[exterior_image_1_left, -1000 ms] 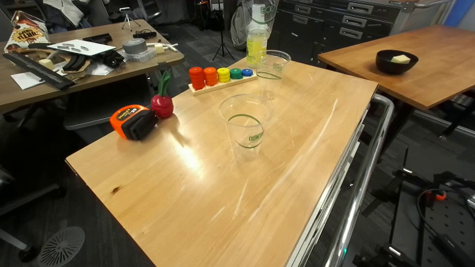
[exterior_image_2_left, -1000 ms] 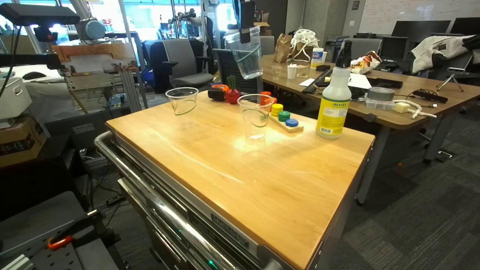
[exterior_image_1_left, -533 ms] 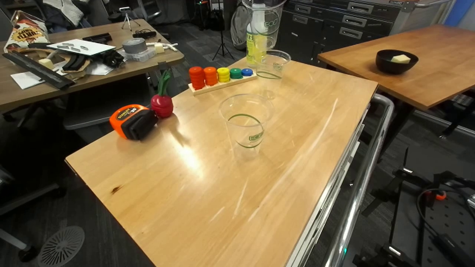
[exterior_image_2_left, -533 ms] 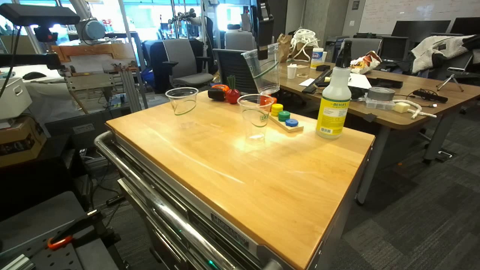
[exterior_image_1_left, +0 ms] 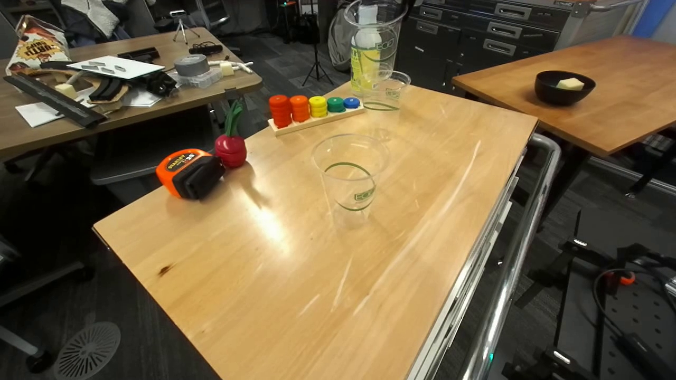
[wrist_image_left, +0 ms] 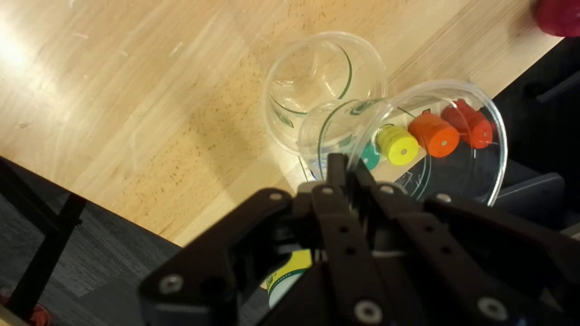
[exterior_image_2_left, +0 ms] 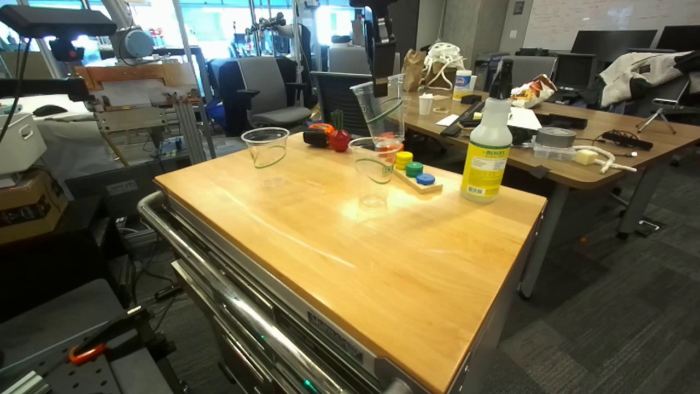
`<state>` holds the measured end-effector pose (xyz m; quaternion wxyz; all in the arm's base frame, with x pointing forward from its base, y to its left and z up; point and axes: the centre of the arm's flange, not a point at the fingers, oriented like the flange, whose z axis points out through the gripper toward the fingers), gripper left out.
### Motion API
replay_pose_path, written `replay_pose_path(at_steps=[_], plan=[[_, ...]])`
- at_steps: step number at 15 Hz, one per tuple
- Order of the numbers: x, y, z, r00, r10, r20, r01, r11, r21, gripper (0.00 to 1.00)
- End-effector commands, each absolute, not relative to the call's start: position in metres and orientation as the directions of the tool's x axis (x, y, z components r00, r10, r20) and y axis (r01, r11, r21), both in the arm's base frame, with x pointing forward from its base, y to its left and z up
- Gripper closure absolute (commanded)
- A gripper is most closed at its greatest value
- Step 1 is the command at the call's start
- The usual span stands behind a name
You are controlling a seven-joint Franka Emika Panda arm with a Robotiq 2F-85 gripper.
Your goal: Stack the cups from right to left
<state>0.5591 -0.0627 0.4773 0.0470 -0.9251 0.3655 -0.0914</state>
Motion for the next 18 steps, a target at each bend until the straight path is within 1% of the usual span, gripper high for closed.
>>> replay_pose_path(at_steps=[1,7,12,13,14,18], plan=[[0.552,-0.054,0.480,0.715,-0.689,0.123,-0.672,-0.725,-0.152,0.96],[0.538,-0.056,0.447,0.723,-0.687,0.074,-0.680,-0.726,-0.103,0.96],[0.530,-0.059,0.424,0.723,-0.689,0.052,-0.682,-0.724,-0.100,0.95],[0.529,-0.059,0.423,0.724,-0.688,0.051,-0.682,-0.725,-0.101,0.83],[0.529,-0.058,0.424,0.727,-0.684,0.058,-0.678,-0.729,-0.100,0.69],[0.528,-0.055,0.433,0.732,-0.675,0.088,-0.669,-0.737,-0.092,0.39]])
